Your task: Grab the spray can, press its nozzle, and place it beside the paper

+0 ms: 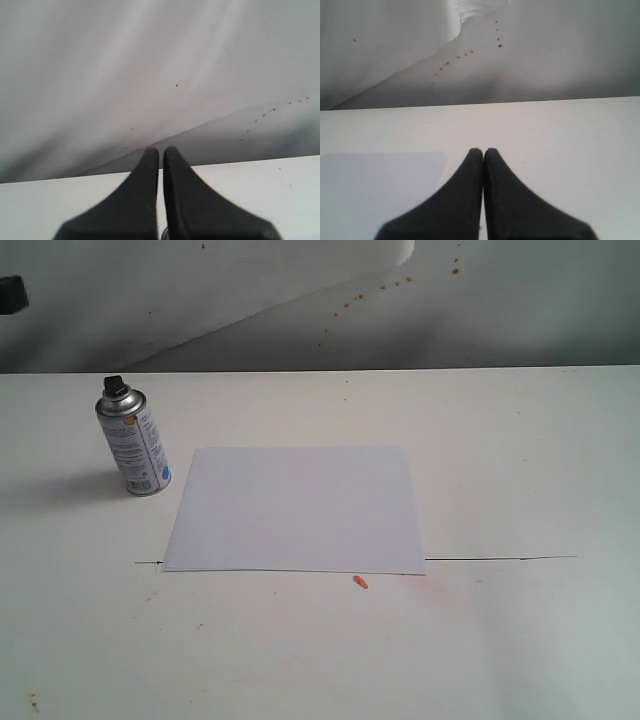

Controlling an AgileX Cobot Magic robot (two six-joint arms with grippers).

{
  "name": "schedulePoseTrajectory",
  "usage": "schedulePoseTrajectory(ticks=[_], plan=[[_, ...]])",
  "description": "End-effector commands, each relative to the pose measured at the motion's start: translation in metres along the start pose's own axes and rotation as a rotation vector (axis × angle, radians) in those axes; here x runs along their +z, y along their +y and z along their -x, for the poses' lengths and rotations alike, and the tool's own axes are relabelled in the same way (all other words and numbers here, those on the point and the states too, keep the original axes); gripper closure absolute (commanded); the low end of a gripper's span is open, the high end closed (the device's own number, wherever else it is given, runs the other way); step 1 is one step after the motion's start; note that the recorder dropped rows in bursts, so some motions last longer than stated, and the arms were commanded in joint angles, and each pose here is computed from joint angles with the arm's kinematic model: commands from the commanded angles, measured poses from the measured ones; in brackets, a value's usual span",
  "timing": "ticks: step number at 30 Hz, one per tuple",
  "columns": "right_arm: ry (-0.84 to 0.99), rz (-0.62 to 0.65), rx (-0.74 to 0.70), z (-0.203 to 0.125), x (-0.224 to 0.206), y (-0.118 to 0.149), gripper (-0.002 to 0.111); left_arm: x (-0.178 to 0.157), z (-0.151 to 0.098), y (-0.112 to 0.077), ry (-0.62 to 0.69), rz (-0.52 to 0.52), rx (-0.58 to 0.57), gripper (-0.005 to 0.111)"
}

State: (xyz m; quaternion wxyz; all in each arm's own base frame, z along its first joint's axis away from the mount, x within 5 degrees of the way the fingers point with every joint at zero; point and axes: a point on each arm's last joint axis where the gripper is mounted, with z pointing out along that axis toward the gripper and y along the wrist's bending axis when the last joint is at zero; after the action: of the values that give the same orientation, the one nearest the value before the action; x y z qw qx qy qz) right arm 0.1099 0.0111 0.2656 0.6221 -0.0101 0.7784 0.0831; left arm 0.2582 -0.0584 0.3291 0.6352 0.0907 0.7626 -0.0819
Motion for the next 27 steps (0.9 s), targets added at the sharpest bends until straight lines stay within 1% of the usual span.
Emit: schedulePoseTrajectory(ticks=[1, 7, 12, 14, 18, 19, 21, 24, 26, 27], plan=[[0.002, -0.003, -0.005, -0.002, 0.0, 0.0, 0.108, -0.045, 0.016, 0.004, 0.033, 0.063, -0.016, 0.105], [0.002, -0.003, -0.005, -0.002, 0.0, 0.0, 0.108, -0.096, 0.035, 0.005, -0.05, 0.086, -0.049, 0.105], [0.002, -0.003, -0.007, -0.002, 0.0, 0.0, 0.108, -0.13, 0.048, 0.003, -0.165, 0.084, -0.048, 0.105], [0.002, -0.003, -0.007, -0.002, 0.0, 0.0, 0.108, -0.148, 0.053, 0.003, -0.226, 0.082, -0.048, 0.105], [0.002, -0.003, -0.007, -0.002, 0.0, 0.0, 0.108, -0.168, 0.057, 0.002, -0.289, 0.084, -0.032, 0.105], [0.002, -0.003, -0.007, -0.002, 0.0, 0.0, 0.108, -0.174, 0.058, 0.002, -0.306, 0.093, -0.009, 0.105], [0.002, -0.003, -0.007, -0.002, 0.0, 0.0, 0.108, -0.187, 0.055, 0.004, -0.3, 0.119, 0.012, 0.105], [0.002, -0.003, -0.005, -0.002, 0.0, 0.0, 0.108, -0.196, 0.049, 0.006, -0.246, 0.141, -0.015, 0.105], [0.002, -0.003, -0.005, -0.002, 0.0, 0.0, 0.108, -0.194, 0.044, 0.005, -0.208, 0.129, -0.054, 0.105], [0.002, -0.003, -0.005, -0.002, 0.0, 0.0, 0.108, -0.191, 0.035, 0.002, -0.188, 0.095, -0.062, 0.105]])
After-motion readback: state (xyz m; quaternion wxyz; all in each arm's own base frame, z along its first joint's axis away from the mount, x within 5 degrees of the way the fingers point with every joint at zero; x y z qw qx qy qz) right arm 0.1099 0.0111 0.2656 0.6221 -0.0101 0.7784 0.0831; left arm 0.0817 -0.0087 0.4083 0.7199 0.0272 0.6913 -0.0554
